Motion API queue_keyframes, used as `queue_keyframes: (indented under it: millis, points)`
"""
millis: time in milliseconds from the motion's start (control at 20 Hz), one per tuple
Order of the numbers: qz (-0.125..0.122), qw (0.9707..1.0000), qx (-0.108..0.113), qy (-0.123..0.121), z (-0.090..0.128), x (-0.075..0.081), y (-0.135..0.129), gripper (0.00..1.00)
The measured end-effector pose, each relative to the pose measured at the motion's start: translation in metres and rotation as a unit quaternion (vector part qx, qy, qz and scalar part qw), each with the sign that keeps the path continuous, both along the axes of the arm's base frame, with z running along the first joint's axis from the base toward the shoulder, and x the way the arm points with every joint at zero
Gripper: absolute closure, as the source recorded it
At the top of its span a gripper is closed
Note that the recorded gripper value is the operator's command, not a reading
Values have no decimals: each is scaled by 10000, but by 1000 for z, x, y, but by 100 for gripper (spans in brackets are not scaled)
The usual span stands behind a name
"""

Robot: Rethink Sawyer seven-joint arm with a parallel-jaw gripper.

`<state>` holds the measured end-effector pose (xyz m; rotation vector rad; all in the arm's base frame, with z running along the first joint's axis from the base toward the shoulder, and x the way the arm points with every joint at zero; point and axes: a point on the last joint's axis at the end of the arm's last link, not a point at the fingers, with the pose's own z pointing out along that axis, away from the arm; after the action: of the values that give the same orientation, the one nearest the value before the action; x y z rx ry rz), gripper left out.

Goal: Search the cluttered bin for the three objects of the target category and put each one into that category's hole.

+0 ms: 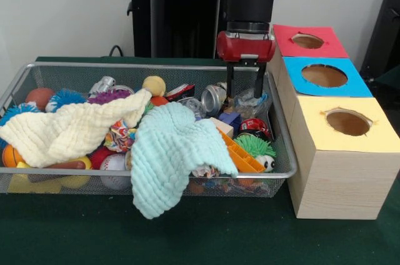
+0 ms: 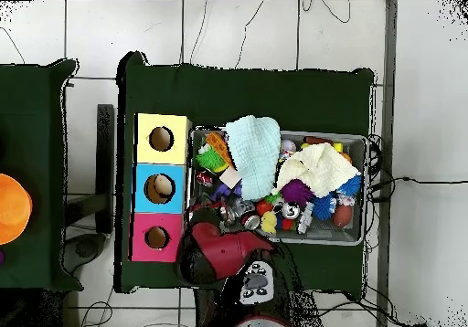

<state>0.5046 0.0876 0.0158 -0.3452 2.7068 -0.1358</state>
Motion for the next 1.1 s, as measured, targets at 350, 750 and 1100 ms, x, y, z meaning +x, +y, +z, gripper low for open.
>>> queue_keyframes:
  millis: [350,750,1100]
  points:
    - [29,10000,-60,-45,20,12,10,0]
    - [-65,9999,-139,-59,33,27,13,0]
    - [-29,9996,-273,-53,23,31,16,0]
